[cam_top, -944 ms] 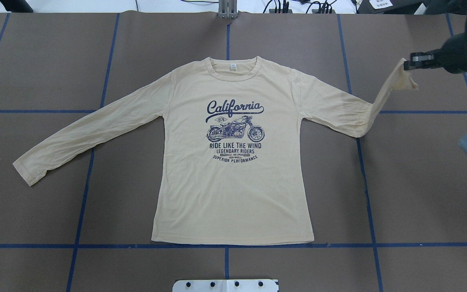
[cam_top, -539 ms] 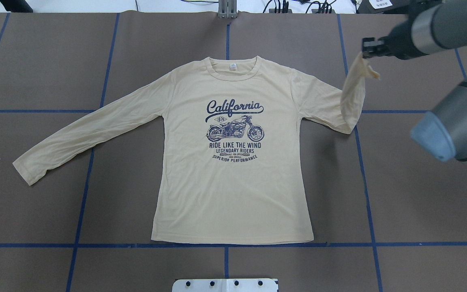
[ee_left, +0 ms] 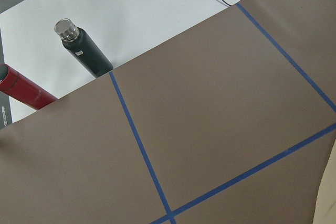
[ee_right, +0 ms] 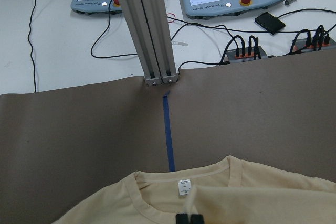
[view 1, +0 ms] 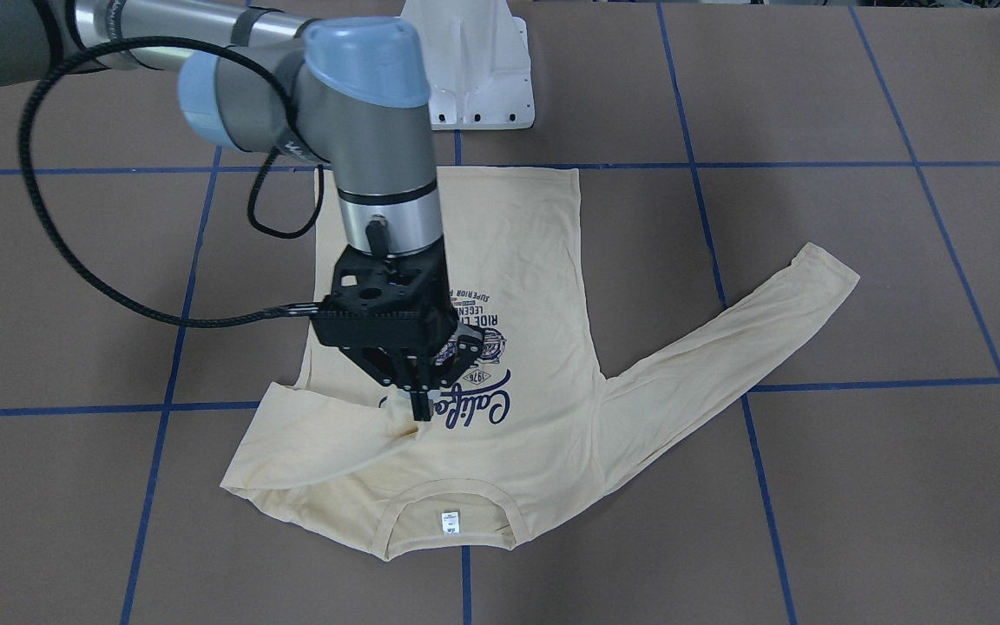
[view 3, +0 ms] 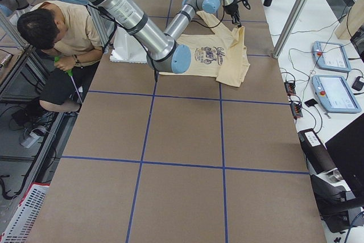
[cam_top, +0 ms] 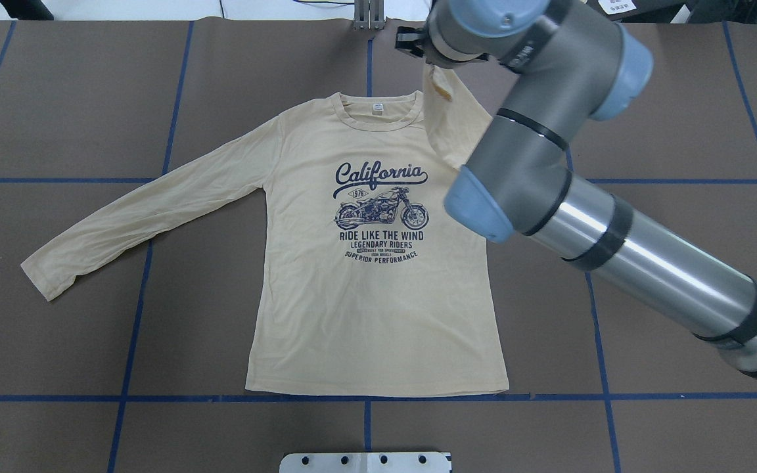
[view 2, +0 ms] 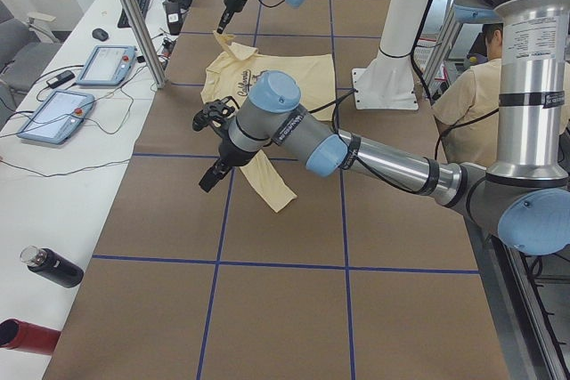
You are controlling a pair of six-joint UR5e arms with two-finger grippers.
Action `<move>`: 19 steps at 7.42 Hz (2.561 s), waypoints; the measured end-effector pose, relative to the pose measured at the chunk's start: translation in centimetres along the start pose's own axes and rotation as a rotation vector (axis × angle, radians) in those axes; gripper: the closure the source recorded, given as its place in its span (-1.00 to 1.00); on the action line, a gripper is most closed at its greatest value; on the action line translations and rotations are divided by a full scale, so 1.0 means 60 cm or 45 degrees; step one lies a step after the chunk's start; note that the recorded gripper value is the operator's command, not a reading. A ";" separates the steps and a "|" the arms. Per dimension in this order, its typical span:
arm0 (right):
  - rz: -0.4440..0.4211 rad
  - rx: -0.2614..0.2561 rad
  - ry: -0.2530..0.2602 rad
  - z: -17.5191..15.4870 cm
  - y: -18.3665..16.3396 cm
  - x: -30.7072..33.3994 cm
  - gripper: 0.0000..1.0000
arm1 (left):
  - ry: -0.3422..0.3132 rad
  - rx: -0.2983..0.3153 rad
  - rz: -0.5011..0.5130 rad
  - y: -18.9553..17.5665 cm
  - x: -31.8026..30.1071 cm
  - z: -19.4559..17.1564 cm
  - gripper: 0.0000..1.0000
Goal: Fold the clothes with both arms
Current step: 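Lift the sleeve with the right gripper and fold it across the shirt body, then release the sleeve and withdraw the right gripper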
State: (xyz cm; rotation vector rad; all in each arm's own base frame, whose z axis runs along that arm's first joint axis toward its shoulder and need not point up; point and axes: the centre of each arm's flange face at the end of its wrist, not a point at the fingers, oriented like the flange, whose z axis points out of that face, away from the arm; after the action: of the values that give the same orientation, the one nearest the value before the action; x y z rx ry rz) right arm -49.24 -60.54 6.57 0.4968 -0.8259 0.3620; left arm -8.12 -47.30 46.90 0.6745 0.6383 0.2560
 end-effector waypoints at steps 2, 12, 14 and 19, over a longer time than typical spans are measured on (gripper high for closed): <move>0.033 0.007 -0.006 -0.004 0.019 -0.116 1.00 | 0.000 0.000 0.000 0.000 0.000 0.000 -1.00; 0.143 0.008 0.018 0.018 0.148 -0.269 -0.99 | 0.000 -0.004 -0.005 0.000 -0.001 0.001 -1.00; 0.159 -0.054 0.039 0.017 0.142 -0.269 -1.00 | 0.000 0.001 -0.002 -0.001 0.001 -0.001 -1.00; -0.073 -0.272 0.128 0.028 0.037 0.062 -1.00 | 0.117 -0.061 0.040 -0.002 0.089 0.081 -1.00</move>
State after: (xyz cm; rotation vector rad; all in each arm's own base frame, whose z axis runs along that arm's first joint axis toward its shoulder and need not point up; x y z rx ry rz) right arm -48.97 -59.23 11.02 0.3000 -0.7413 0.2405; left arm -0.90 -47.57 47.26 0.6296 0.7071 0.3322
